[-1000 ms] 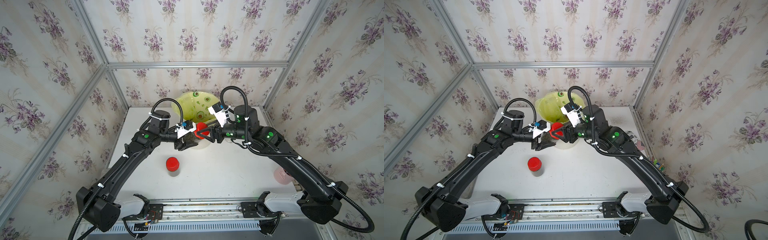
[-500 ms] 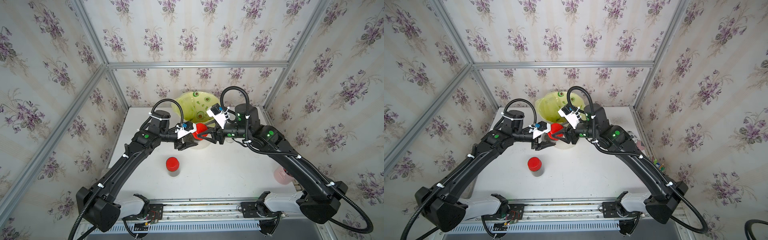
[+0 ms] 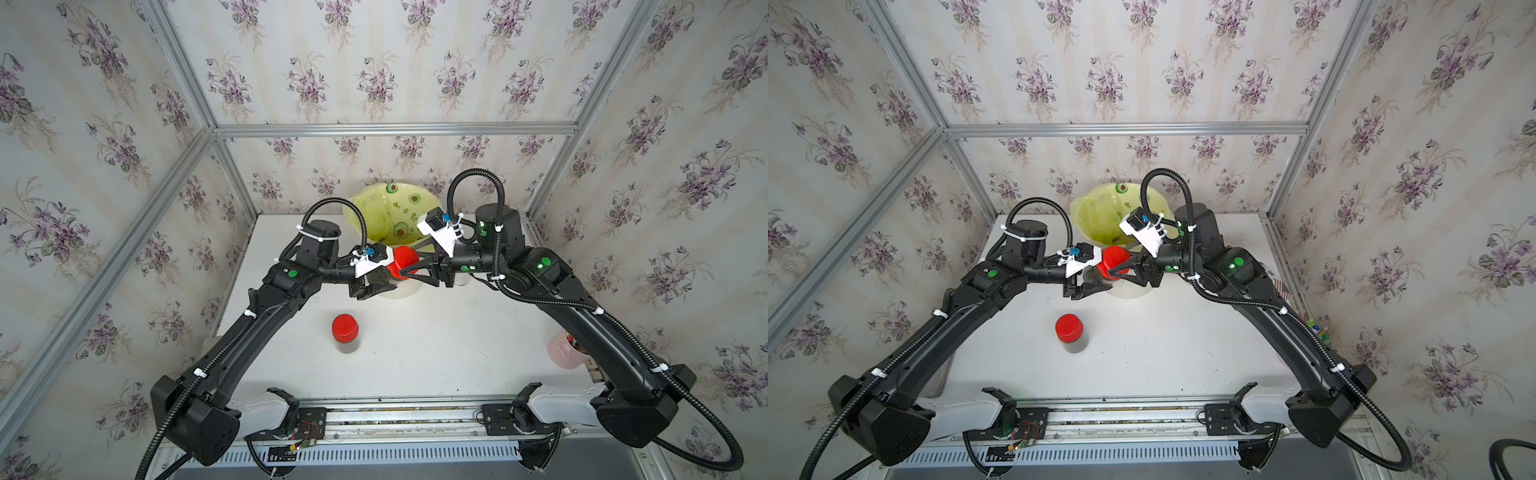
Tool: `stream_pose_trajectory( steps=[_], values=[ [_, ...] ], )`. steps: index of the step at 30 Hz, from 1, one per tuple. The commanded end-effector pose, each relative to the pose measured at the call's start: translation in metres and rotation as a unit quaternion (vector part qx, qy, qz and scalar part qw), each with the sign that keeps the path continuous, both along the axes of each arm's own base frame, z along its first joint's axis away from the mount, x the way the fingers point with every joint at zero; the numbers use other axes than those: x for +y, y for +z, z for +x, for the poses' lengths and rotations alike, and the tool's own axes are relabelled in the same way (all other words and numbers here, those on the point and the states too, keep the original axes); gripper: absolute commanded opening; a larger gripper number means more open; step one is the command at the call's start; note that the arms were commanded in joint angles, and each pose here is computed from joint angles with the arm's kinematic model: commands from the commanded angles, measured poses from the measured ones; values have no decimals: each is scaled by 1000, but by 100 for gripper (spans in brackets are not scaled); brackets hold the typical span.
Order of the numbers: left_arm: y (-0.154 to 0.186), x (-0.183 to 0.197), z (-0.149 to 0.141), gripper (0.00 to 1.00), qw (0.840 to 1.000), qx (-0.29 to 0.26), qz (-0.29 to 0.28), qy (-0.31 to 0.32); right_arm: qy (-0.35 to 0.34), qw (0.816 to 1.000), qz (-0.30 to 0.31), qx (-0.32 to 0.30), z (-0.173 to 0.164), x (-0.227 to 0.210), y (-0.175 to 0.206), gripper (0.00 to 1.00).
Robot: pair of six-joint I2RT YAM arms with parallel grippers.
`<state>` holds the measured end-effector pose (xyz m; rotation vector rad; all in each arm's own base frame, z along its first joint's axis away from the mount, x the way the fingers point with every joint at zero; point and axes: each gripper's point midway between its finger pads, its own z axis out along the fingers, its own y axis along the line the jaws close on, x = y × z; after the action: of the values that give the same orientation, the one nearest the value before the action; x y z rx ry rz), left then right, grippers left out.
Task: Empty moldy tea leaves from jars
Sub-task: Unscrew the lid from the jar.
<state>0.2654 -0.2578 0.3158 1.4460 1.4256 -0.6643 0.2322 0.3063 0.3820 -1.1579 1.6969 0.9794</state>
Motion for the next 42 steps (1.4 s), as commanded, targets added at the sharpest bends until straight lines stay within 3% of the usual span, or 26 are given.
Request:
stream_pose_trajectory(
  steps=[1,6,13,18,37,42],
  values=[
    [10,-2,-16,70,999,25,-26,-28,-66,997,-46,-19,25,-18,-22,46],
    [10,-2,-17,70,999,25,-26,-29,-79,996,-39,-9,26,-25,-25,56],
    [8,-3,-16,68,999,31,-25,-31,-68,997,-21,-14,18,-25,-14,84],
    [5,-3,-14,67,999,33,-21,-30,-64,998,2,-22,12,-26,4,94],
    [2,-4,-10,68,999,39,-16,-26,-20,998,43,27,-5,-1,27,100],
    [2,-4,-9,68,999,38,-15,-25,-43,998,15,36,4,3,16,99]
  ],
)
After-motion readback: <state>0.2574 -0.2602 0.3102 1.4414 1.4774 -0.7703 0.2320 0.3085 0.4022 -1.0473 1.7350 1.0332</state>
